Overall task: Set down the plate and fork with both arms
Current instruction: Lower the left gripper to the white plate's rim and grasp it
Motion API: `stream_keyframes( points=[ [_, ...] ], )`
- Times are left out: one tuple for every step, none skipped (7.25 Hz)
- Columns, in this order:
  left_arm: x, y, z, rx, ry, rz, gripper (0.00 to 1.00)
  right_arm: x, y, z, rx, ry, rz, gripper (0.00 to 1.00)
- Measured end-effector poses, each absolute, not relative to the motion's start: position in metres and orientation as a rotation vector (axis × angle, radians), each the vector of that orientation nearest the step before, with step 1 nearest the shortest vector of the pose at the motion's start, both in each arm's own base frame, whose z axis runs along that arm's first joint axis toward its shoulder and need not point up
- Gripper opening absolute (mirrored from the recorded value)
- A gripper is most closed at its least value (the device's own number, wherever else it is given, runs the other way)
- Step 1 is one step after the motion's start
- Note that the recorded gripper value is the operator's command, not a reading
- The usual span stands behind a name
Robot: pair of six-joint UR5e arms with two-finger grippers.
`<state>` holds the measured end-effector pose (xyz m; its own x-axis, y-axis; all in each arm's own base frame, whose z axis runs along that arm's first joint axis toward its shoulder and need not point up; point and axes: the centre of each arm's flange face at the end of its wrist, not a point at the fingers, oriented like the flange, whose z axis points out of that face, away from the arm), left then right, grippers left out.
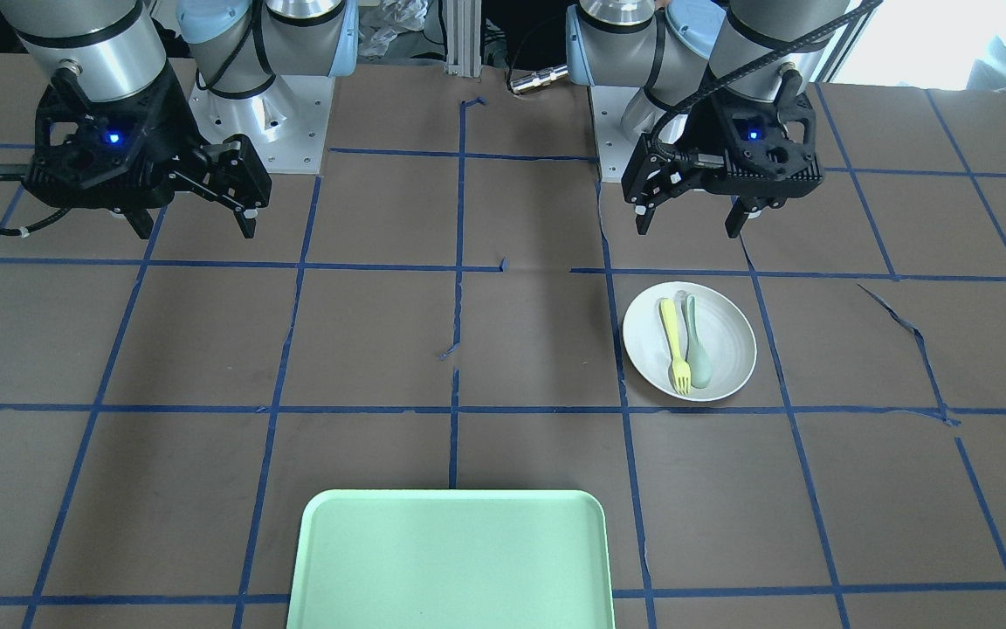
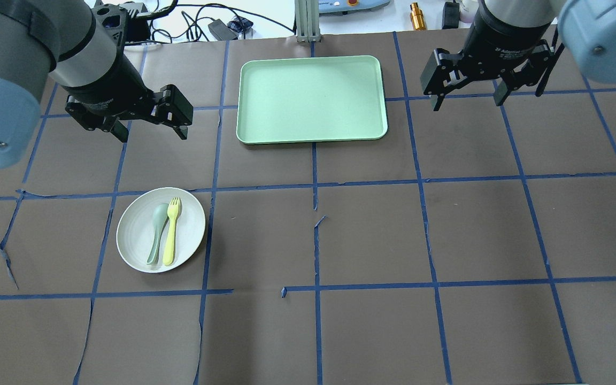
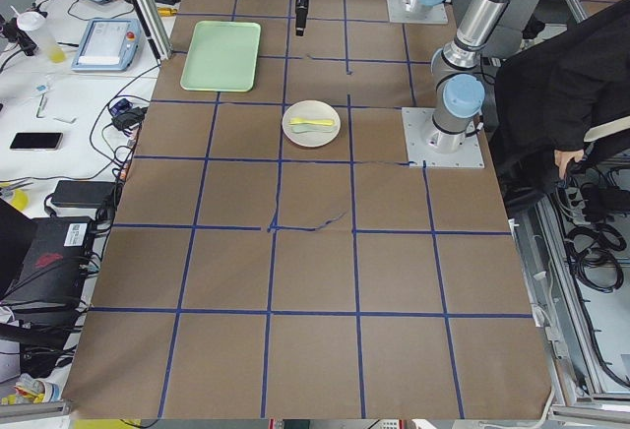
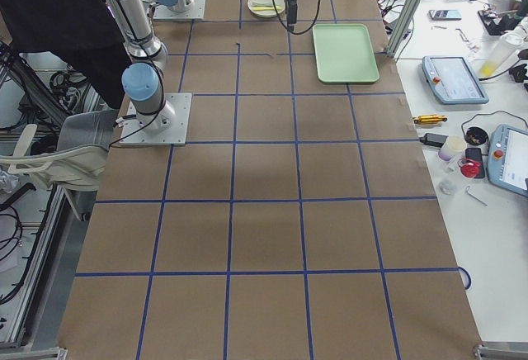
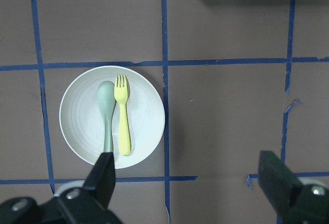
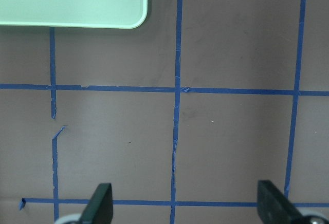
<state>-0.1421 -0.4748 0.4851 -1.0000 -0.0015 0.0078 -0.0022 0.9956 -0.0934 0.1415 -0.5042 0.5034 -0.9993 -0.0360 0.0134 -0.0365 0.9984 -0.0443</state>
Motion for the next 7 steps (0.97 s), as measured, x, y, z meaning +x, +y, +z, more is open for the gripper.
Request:
stream_keyframes(
  points=[
    [-0.139,-0.477,0.482,0.005,-3.154,0.137,1.00,0.141,-0.504,0.503,0.056,-3.128,0.069,1.00],
    [-0.128,-0.480,0.470,0.018,-3.183,0.102,1.00,0.141,-0.504,0.503,0.056,-3.128,0.069,1.00],
    [-0.105,-0.482,0.444,0.048,-3.196,0.022,1.00,0.141,-0.504,0.503,0.056,-3.128,0.068,1.00],
    [-0.074,-0.482,0.414,0.097,-3.193,-0.057,1.00,0.142,-0.504,0.502,0.057,-3.128,0.067,1.00],
    [-0.040,-0.484,0.384,0.164,-3.186,-0.088,1.00,0.142,-0.504,0.502,0.057,-3.128,0.066,1.00],
    [-0.001,-0.485,0.351,0.230,-3.176,-0.096,1.00,0.142,-0.504,0.502,0.057,-3.128,0.065,1.00],
    [0.034,-0.480,0.317,0.263,-3.157,-0.099,1.00,0.142,-0.504,0.502,0.057,-3.128,0.065,1.00]
  ],
)
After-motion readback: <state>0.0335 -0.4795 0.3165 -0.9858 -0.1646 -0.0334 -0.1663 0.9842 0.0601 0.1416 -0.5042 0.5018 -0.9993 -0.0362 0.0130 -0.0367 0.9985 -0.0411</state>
